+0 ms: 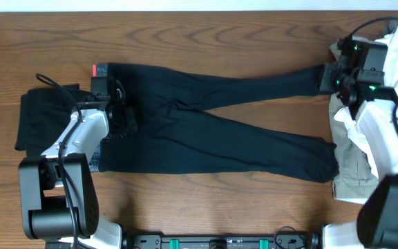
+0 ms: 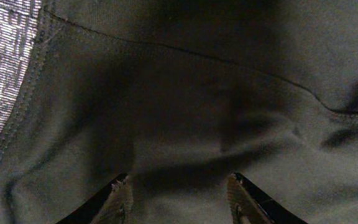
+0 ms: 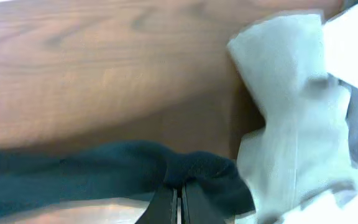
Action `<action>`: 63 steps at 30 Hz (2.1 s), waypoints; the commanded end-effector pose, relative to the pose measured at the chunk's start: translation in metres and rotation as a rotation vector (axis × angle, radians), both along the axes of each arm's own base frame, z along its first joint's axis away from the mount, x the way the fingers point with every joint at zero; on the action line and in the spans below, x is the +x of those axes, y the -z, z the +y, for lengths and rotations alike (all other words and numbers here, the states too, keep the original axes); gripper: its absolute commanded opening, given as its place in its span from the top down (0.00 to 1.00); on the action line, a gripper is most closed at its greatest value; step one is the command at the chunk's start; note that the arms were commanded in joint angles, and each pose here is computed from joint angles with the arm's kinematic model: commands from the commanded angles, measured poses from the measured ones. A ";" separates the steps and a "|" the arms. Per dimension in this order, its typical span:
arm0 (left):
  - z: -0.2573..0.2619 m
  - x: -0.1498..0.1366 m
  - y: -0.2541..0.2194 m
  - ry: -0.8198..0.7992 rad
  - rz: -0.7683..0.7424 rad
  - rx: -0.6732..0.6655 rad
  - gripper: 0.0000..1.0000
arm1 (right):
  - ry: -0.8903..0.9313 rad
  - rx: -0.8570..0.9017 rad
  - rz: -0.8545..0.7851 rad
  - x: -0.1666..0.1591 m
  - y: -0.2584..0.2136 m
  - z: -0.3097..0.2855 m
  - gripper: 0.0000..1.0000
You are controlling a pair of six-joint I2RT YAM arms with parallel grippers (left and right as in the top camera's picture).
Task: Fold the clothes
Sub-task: 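Adjust the grips on waistband and leg ends to smooth the pants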
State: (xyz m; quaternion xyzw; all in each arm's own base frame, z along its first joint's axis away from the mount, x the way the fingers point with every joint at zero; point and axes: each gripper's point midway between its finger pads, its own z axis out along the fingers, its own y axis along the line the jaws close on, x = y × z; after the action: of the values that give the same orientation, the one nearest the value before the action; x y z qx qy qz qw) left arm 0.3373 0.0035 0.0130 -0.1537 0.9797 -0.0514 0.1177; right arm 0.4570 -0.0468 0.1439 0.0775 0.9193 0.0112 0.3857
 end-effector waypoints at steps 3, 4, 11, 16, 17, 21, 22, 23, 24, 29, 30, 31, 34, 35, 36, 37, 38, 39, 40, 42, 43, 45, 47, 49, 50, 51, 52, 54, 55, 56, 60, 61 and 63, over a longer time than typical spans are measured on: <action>0.000 0.001 0.000 0.017 -0.001 0.002 0.48 | 0.186 0.029 -0.009 0.024 0.038 -0.024 0.93; 0.000 0.001 0.000 0.017 -0.001 0.002 0.48 | 0.194 0.036 -0.016 0.029 0.045 -0.025 0.82; 0.000 0.001 0.000 0.018 0.001 0.002 0.48 | 0.233 0.074 0.022 0.045 0.099 -0.029 0.51; 0.000 0.001 0.000 0.018 0.000 0.002 0.48 | 0.118 0.089 0.049 0.040 0.093 -0.013 0.55; 0.000 0.001 0.000 0.018 0.000 0.002 0.48 | 0.073 0.096 0.053 0.039 0.090 -0.006 0.57; 0.000 0.002 0.000 0.017 -0.004 0.003 0.48 | -0.028 0.097 0.077 0.029 0.079 0.010 0.65; 0.000 0.003 -0.001 0.018 -0.010 0.003 0.49 | -0.046 0.087 0.085 0.026 0.077 0.013 0.66; 0.000 0.006 -0.001 0.018 -0.020 0.003 0.49 | -0.055 0.081 0.096 0.023 0.077 0.014 0.68; 0.000 0.008 -0.003 0.018 -0.034 0.004 0.49 | -0.059 0.080 0.108 0.020 0.078 0.015 0.70; 0.001 0.023 -0.013 0.017 -0.108 0.008 0.48 | -0.007 0.039 0.228 -0.002 0.098 0.004 0.70; 0.001 0.025 -0.015 0.018 -0.120 0.009 0.48 | 0.005 0.023 0.239 -0.003 0.101 0.001 0.69; 0.001 0.028 -0.017 0.017 -0.134 0.009 0.49 | 0.012 0.014 0.244 -0.004 0.101 -0.001 0.69; 0.001 0.036 -0.021 0.018 -0.171 0.011 0.48 | -0.004 0.000 0.245 -0.004 0.101 -0.001 0.69; 0.001 0.039 -0.023 0.018 -0.186 0.012 0.49 | -0.004 0.000 0.247 -0.005 0.102 -0.001 0.69; 0.001 0.042 -0.024 0.018 -0.197 0.012 0.49 | -0.004 0.001 0.251 -0.005 0.102 -0.001 0.69; 0.002 0.045 -0.026 0.017 -0.212 0.013 0.48 | -0.005 0.001 0.254 -0.006 0.103 -0.001 0.69; 0.002 0.049 -0.027 0.018 -0.227 0.014 0.49 | -0.006 0.003 0.255 -0.006 0.103 -0.001 0.69; 0.002 0.053 -0.030 0.018 -0.248 0.015 0.48 | -0.007 0.003 0.254 -0.006 0.103 0.000 0.68; 0.002 0.058 -0.032 0.017 -0.268 0.017 0.48 | -0.007 0.003 0.252 -0.006 0.102 -0.001 0.68; 0.003 0.067 -0.038 0.017 -0.312 0.019 0.48 | -0.013 0.010 0.251 -0.005 0.102 0.001 0.70; 0.003 0.070 -0.040 0.017 -0.328 0.020 0.49 | -0.032 0.024 0.249 -0.005 0.102 0.006 0.71; 0.003 0.077 -0.044 0.018 -0.361 0.023 0.49 | -0.115 0.054 0.238 -0.004 0.100 0.022 0.71; 0.004 0.084 -0.049 0.024 -0.397 0.028 0.49 | -0.153 0.058 0.228 -0.002 0.099 0.031 0.68; 0.004 0.091 -0.051 0.027 -0.426 0.032 0.49 | -0.147 0.035 0.226 0.000 0.099 0.031 0.66; 0.004 0.093 -0.051 0.027 -0.432 0.032 0.49 | -0.145 0.028 0.226 0.000 0.099 0.031 0.64; 0.004 0.094 -0.049 0.027 -0.432 0.032 0.49 | -0.144 0.024 0.226 0.000 0.099 0.031 0.60; 0.004 0.094 -0.046 0.027 -0.427 0.032 0.49 | -0.144 0.023 0.226 0.000 0.099 0.031 0.59; 0.004 0.092 -0.037 0.027 -0.402 0.030 0.50 | -0.144 0.023 0.225 0.000 0.099 0.032 0.59; 0.004 0.090 -0.033 0.027 -0.387 0.028 0.50 | -0.144 0.023 0.227 0.000 0.100 0.031 0.59; 0.004 0.087 -0.027 0.028 -0.367 0.028 0.50 | -0.144 0.023 0.230 0.000 0.101 0.031 0.59; 0.004 0.072 -0.002 0.030 -0.266 0.027 0.50 | -0.141 0.024 0.254 -0.002 0.112 0.030 0.58; 0.006 0.069 0.004 0.027 -0.245 0.037 0.50 | -0.141 0.025 0.257 -0.002 0.114 0.030 0.58; 0.008 0.062 0.013 0.023 -0.206 0.053 0.49 | -0.141 0.025 0.261 -0.001 0.119 0.030 0.57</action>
State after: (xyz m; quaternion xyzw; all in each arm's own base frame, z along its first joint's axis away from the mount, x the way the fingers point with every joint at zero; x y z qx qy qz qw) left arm 0.4038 0.0077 0.0101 -0.1364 0.9602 -0.0587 0.2366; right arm 0.4529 -0.0187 0.0326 0.0287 0.9631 0.0406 0.2647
